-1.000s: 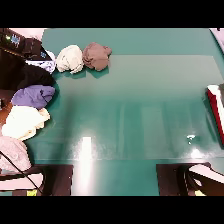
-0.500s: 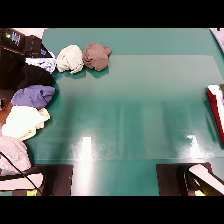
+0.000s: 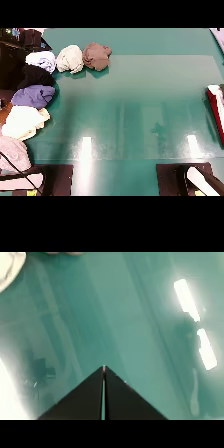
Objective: Fold the shirts.
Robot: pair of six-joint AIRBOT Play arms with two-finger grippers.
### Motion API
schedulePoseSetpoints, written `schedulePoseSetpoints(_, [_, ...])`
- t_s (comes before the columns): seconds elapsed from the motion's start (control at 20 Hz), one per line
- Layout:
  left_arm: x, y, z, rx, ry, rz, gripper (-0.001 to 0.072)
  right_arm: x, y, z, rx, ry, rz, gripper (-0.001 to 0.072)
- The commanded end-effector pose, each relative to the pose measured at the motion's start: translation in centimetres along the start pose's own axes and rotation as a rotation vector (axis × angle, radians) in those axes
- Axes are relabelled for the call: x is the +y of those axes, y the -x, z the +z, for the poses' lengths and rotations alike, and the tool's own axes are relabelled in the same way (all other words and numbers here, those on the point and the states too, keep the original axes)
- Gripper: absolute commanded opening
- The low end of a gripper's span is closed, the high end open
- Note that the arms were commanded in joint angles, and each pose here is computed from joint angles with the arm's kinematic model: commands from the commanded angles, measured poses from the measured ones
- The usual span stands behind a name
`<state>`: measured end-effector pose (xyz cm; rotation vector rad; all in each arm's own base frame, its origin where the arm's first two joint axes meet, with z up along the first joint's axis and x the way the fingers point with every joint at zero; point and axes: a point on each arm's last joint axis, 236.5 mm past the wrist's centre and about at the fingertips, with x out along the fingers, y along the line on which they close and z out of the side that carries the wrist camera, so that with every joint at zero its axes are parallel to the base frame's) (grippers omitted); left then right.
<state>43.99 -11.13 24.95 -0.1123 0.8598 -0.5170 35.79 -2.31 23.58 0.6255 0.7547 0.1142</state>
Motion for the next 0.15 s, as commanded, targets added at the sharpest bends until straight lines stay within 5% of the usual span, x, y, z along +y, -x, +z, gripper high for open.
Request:
schedulePoseSetpoints(0.0, [0.2,0.0,1.0,-0.042,0.000,0.008,0.0023,4.7,-1.9,-2.6,0.073,0.124,0.071,0.0022])
schedulePoseSetpoints(0.1, [0.3,0.0,1.3,-0.054,0.000,0.011,0.0023,5.8,-2.2,-3.5,0.096,0.149,0.093,0.0022])
